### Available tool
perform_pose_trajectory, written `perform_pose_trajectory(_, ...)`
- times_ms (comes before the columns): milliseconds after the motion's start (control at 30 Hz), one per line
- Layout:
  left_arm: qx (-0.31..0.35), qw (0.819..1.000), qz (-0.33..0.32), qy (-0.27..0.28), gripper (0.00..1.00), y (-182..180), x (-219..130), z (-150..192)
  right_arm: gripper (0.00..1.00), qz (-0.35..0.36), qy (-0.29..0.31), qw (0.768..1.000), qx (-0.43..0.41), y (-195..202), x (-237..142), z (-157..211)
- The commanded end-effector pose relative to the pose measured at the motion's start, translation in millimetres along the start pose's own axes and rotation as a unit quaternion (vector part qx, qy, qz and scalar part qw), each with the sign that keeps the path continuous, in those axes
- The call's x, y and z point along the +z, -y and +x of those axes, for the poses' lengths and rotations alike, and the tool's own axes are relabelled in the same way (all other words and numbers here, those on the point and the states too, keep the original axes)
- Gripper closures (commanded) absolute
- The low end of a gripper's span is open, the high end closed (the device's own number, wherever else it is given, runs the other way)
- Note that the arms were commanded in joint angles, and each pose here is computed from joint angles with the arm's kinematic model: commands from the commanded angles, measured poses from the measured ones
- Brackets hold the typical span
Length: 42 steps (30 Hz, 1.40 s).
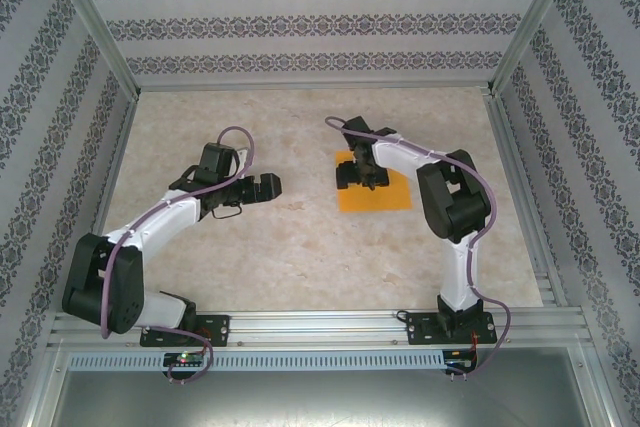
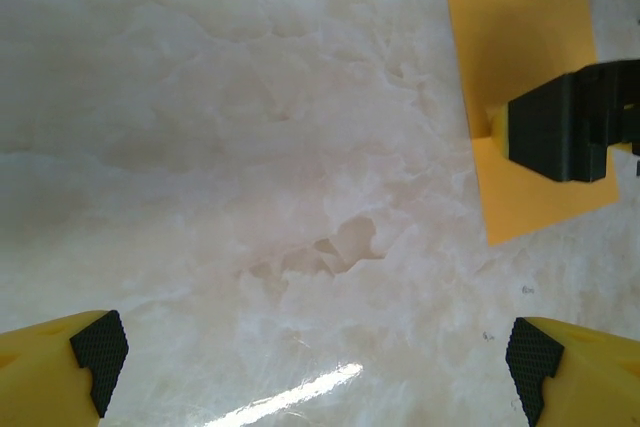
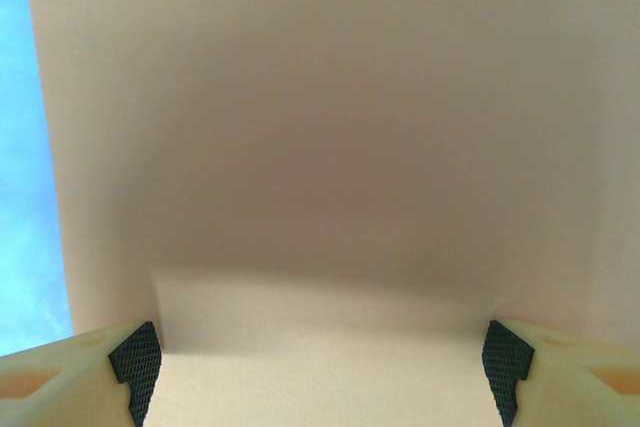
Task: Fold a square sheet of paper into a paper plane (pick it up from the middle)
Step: Move the square sheet of paper to the center of the table.
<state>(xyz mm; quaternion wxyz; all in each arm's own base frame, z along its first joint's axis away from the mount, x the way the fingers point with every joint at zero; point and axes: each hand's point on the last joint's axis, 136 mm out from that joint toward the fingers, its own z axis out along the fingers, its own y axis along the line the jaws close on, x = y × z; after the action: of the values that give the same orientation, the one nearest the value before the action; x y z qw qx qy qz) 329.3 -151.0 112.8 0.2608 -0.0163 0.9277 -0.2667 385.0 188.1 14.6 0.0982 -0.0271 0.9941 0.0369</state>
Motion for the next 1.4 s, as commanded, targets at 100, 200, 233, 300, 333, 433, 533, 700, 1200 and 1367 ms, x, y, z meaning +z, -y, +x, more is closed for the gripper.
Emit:
perform_pose_trajectory(100,0.027,0.998,-0.057,-0.01,0.0,-18,-18,20,0.14,-0.027,-0.032,0.999,0.03,-43,-1,44)
perform_pose_trajectory(200,0.018,0.998,-0.063,-0.004,0.0,-23,-25,30,0.14,-0.039,-0.03,0.998,0.027,-68,-5,56)
perform_pose_trajectory(233,0.013,0.998,-0.062,-0.005,0.0,-24,-27,34,0.14,-0.04,-0.031,0.998,0.023,-75,-7,59)
perform_pose_trajectory(300,0.006,0.998,-0.062,-0.007,0.0,-26,-28,41,0.14,-0.047,-0.028,0.998,0.013,-90,-12,64)
perform_pose_trajectory(333,0.004,0.998,-0.063,-0.009,0.0,-28,-28,45,0.14,-0.049,-0.025,0.998,0.014,-95,-15,65)
perform_pose_trajectory(433,-0.004,0.998,-0.067,-0.018,0.0,-33,-26,54,0.14,-0.066,-0.019,0.997,0.016,-107,-24,65)
perform_pose_trajectory(533,-0.009,0.998,-0.052,-0.018,0.0,-29,-25,55,0.13,-0.06,0.002,0.998,0.016,-103,-43,58)
perform_pose_trajectory(700,-0.01,0.999,-0.033,-0.018,0.0,-21,-24,54,0.08,-0.035,0.023,0.999,-0.007,-87,-61,55)
perform_pose_trajectory(1200,-0.009,1.0,-0.019,-0.018,0.0,-18,-20,52,0.11,0.0,0.001,1.0,-0.029,-69,-24,48)
perform_pose_trajectory(1367,-0.009,1.0,-0.02,-0.021,0.0,-18,-19,52,0.12,0.017,-0.007,0.999,-0.033,-63,-10,49)
